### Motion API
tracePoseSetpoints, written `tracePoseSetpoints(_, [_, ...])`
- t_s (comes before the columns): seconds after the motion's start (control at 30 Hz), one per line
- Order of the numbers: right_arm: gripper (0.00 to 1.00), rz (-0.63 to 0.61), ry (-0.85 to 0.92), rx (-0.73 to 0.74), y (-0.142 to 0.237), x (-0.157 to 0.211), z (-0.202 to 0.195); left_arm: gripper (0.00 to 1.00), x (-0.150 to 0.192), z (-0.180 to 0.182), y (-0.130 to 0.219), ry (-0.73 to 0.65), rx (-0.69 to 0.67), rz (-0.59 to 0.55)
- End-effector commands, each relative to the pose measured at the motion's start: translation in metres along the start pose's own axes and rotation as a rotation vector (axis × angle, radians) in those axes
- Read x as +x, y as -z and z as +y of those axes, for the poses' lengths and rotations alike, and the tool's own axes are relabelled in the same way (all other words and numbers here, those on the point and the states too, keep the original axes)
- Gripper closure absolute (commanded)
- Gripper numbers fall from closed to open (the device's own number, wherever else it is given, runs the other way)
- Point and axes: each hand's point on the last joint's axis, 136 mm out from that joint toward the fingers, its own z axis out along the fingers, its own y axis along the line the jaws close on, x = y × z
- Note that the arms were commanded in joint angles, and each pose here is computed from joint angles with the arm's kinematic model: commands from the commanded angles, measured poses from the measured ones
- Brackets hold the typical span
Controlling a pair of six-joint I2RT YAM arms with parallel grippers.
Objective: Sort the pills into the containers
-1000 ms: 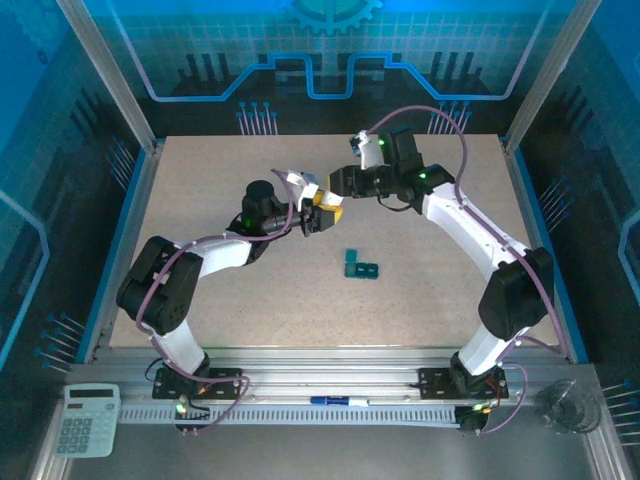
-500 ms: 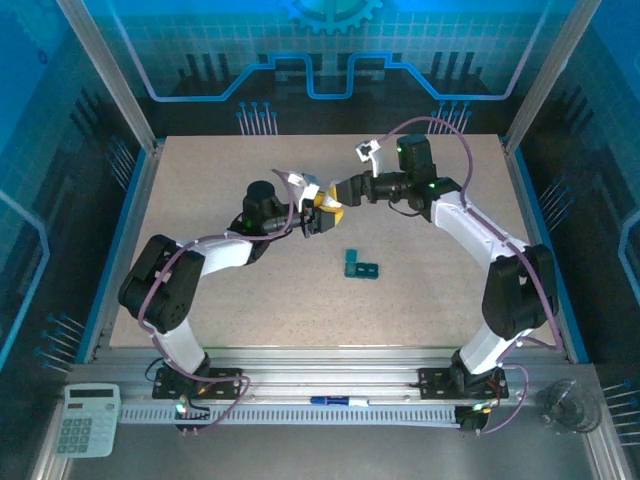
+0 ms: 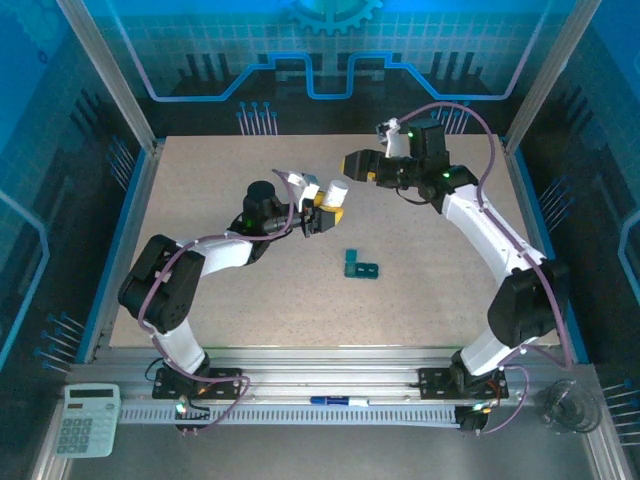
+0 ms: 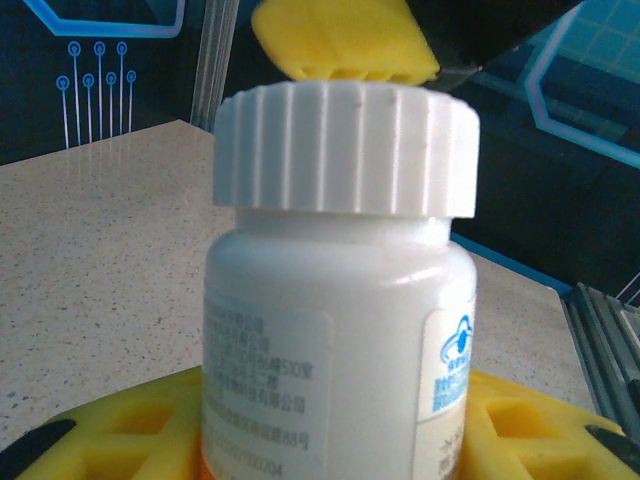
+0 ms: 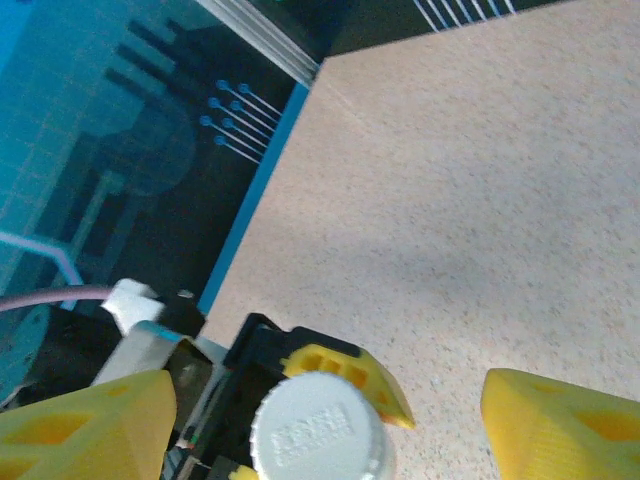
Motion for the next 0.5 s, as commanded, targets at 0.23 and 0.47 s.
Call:
tracePoseSetpoints(0.23, [0.2,0.093,-0.022,0.094,-0.019,0.029,0.002,1.0,-0.016,0.001,-0.001,-0.052,-0.005,-0.024])
tracePoseSetpoints(0.47, [0.23,0.118,-0.002,0.089,-0.029,0.034,0.009,1.0,-0.016,0.0,-0.001,-0.053,-0.001,-0.023])
